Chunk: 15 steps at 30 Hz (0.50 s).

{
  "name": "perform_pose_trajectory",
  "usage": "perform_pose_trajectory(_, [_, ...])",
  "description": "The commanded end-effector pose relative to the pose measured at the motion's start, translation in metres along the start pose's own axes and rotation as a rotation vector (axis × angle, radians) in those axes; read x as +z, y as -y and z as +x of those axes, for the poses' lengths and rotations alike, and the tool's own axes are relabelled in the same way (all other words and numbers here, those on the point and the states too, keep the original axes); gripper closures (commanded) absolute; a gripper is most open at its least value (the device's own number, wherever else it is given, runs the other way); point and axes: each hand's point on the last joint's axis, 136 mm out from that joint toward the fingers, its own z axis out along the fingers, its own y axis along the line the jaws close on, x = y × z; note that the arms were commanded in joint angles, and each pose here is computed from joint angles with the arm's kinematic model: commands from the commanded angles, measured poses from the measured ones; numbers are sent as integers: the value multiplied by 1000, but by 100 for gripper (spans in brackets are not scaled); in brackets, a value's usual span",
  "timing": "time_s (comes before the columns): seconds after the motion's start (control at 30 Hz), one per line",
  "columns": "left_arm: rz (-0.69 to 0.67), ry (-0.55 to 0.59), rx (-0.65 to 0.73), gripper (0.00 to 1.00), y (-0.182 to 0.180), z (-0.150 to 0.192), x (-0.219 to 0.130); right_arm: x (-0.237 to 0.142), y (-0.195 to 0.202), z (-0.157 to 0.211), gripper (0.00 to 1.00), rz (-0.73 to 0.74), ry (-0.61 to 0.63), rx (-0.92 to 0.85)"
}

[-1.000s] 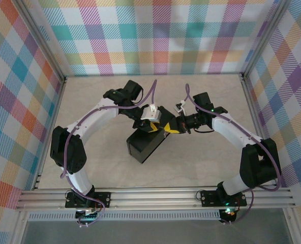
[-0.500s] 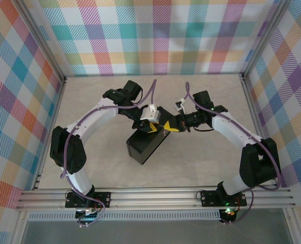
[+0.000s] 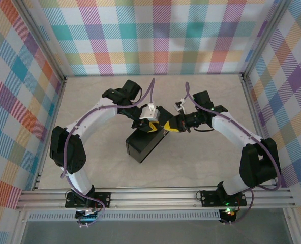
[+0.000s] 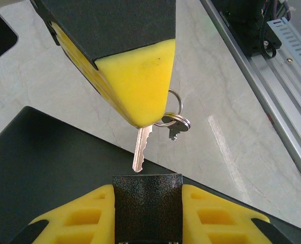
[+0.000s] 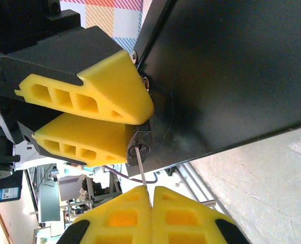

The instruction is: Unlock the padlock with the key

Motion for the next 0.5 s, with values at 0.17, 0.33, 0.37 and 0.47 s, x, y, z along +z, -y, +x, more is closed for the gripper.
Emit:
perform_pose_trajectory(0.17, [-25, 104, 83, 82, 3, -34, -22, 6, -6, -5, 96, -19, -16, -26])
perform_pose_trajectory(0.33, [-23, 103, 85, 82, 3, -34, -21, 7, -7, -6, 96, -24, -18, -29])
perform_pose_trajectory(0.37, [-24, 104, 86, 82, 3, -34, -22, 8, -8, -5, 96, -25, -20, -31])
perform_pose_trajectory(0.47, [-23, 108, 88, 82, 3, -35, -22, 7, -11, -5, 96, -34, -22, -38])
